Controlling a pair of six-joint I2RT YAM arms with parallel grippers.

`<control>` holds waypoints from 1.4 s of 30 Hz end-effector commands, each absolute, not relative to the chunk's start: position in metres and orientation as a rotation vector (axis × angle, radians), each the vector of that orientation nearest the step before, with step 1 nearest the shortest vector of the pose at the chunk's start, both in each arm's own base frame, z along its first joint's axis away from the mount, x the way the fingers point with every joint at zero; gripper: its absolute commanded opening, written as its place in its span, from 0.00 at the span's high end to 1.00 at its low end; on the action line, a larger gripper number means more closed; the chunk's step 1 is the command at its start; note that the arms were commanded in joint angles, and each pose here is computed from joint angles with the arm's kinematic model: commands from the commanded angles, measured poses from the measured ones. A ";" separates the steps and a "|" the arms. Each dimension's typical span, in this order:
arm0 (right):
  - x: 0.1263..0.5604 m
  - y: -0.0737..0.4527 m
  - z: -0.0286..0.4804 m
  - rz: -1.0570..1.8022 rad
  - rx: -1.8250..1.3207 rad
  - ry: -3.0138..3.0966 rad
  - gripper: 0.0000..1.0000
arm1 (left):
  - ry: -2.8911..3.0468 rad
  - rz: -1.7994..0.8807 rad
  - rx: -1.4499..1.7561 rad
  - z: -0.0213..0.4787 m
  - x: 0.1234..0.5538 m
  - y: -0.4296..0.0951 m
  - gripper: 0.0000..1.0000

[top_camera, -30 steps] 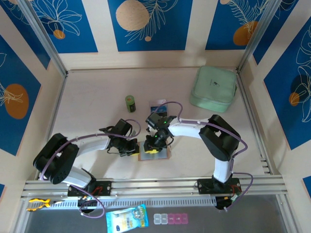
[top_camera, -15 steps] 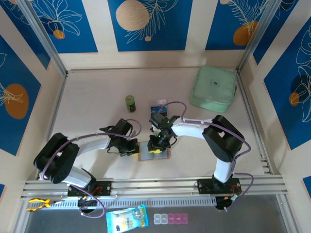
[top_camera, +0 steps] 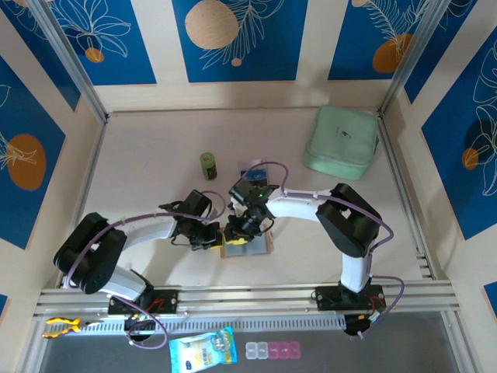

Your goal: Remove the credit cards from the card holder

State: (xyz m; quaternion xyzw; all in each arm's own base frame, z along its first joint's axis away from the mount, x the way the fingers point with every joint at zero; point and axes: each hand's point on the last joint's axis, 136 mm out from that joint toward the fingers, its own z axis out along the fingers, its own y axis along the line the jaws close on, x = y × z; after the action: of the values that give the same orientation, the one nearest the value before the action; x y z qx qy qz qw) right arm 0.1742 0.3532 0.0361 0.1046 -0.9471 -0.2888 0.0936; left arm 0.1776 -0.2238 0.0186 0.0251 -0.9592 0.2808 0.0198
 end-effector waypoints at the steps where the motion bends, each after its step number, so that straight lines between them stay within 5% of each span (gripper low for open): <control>1: 0.170 0.343 0.031 -0.744 0.302 -2.815 0.71 | -2.975 0.780 0.081 0.013 0.171 -0.214 0.99; 17: 0.172 0.310 0.029 -0.627 0.266 -2.865 0.71 | -2.973 0.768 0.086 0.011 0.169 -0.211 0.99; 25: 0.171 0.362 0.057 -0.988 0.354 -2.751 0.78 | -2.976 0.775 0.092 0.012 0.171 -0.212 0.99; 42: 0.166 0.320 0.018 -0.598 0.291 -2.800 0.78 | -2.975 0.775 0.098 0.012 0.169 -0.209 1.00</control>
State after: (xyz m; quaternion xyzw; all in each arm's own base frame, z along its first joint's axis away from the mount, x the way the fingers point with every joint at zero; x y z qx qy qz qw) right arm 0.1724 0.3439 0.0232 0.1075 -0.9549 -0.2471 0.1249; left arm 0.1767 -0.2212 0.0180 0.0276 -0.9603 0.2767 0.0222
